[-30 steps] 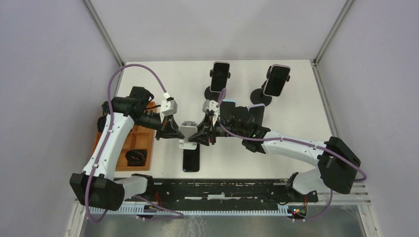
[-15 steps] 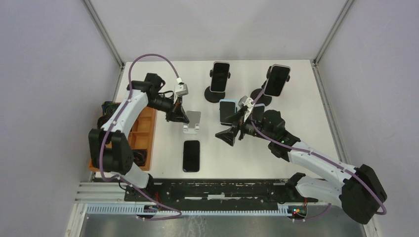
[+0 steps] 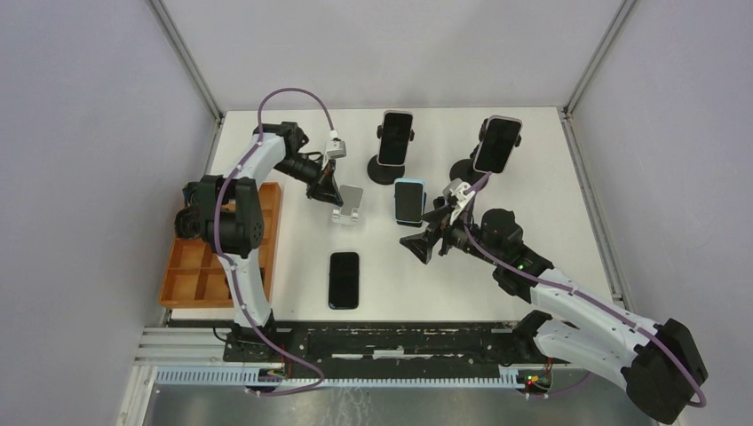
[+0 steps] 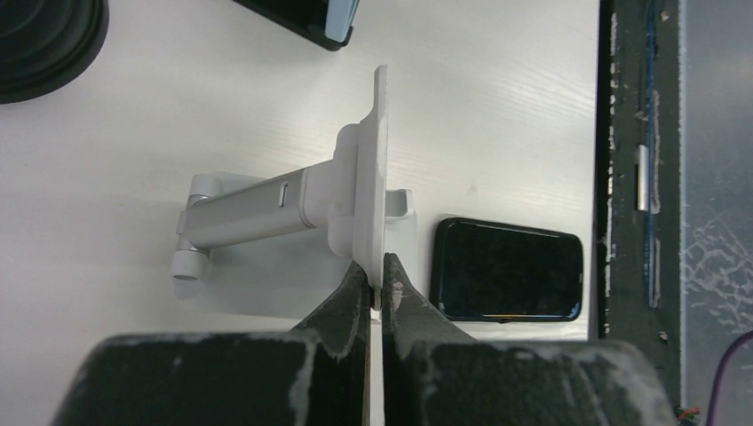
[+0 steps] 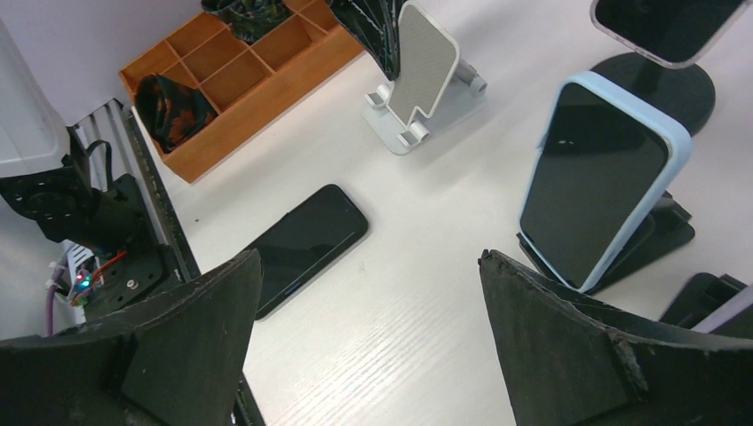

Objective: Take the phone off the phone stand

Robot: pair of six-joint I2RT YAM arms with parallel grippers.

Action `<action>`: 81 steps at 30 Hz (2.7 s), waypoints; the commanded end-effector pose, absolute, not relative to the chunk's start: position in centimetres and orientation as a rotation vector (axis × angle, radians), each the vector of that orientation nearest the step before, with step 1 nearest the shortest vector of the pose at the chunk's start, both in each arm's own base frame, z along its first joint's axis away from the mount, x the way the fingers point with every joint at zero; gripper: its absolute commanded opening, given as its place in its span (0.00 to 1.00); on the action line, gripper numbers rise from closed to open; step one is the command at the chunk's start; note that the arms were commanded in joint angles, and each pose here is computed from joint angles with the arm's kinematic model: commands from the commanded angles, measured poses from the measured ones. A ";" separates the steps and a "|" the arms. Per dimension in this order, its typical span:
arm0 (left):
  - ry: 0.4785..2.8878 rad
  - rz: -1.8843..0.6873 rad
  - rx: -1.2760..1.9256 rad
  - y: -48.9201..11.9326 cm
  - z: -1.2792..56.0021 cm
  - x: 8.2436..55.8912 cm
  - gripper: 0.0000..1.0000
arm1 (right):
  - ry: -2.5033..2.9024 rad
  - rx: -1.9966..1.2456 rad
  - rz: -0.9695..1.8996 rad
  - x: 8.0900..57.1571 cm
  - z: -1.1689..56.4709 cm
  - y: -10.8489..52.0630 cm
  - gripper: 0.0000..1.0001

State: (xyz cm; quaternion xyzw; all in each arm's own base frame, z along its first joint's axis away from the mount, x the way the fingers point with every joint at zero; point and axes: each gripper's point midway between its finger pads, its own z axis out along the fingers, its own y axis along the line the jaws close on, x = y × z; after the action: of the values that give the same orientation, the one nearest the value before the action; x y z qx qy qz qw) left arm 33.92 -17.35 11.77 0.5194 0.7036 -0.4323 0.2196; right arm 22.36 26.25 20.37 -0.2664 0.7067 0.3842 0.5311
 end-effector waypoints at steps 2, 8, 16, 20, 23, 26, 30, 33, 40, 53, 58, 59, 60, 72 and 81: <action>1.910 -1.119 1.446 -17.1 10.3 36.7 0.02 | 1.694 -0.605 0.851 23.2 19.7 25.5 0.98; 1.921 -1.183 1.426 -16.2 8.8 37.2 0.02 | 1.704 -0.616 0.856 23.4 19.1 25.9 0.98; 1.949 -1.110 1.405 -14.2 7.8 37.2 0.64 | 1.738 -0.591 0.844 23.7 18.6 25.7 0.98; 1.913 -1.072 1.374 -13.2 9.7 37.5 0.99 | 1.759 -0.567 0.829 24.2 18.5 25.5 0.98; 1.919 -1.050 1.384 -12.6 11.5 37.2 1.00 | 1.784 -0.525 0.788 25.2 18.3 25.1 0.98; 1.969 -1.017 1.353 -12.3 14.1 37.0 1.00 | 1.803 -0.489 0.752 26.3 18.2 24.8 0.98; 2.043 -0.896 1.303 -11.4 18.2 36.3 1.00 | 1.832 -0.450 0.688 27.9 17.3 24.7 0.98; 2.071 -0.786 1.259 -10.6 21.6 35.2 1.00 | 1.869 -0.418 0.655 28.9 16.1 24.7 0.98; 2.039 -0.512 1.079 -7.9 28.3 35.5 1.00 | 1.873 -0.302 0.562 31.2 13.9 24.5 0.98; 1.977 -0.593 0.704 -7.6 30.9 34.7 1.00 | 1.844 -0.268 0.519 33.6 12.4 25.6 0.98; 1.959 -0.874 0.771 -10.9 28.5 31.1 1.00 | 1.825 -0.271 0.536 34.2 12.0 26.3 0.97; 1.928 -0.914 0.801 -11.4 28.5 30.1 1.00 | 1.822 -0.274 0.537 34.4 12.0 26.5 0.96; 1.906 -0.942 0.829 -12.0 28.3 29.2 1.00 | 1.822 -0.280 0.537 34.5 11.9 26.6 0.95; 1.971 -1.005 1.051 -16.4 25.5 25.3 1.00 | 1.868 -0.227 0.511 34.9 10.0 25.6 0.90; 1.982 -0.975 1.060 -17.0 25.2 25.4 1.00 | 1.873 -0.290 0.538 32.1 10.2 25.5 0.98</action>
State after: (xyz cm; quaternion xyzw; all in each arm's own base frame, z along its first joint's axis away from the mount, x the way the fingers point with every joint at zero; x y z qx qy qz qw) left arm 25.04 -17.03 24.87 0.3998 0.7632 -0.3888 0.3263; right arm 32.80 25.76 9.17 -0.1235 0.7971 0.2276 0.5455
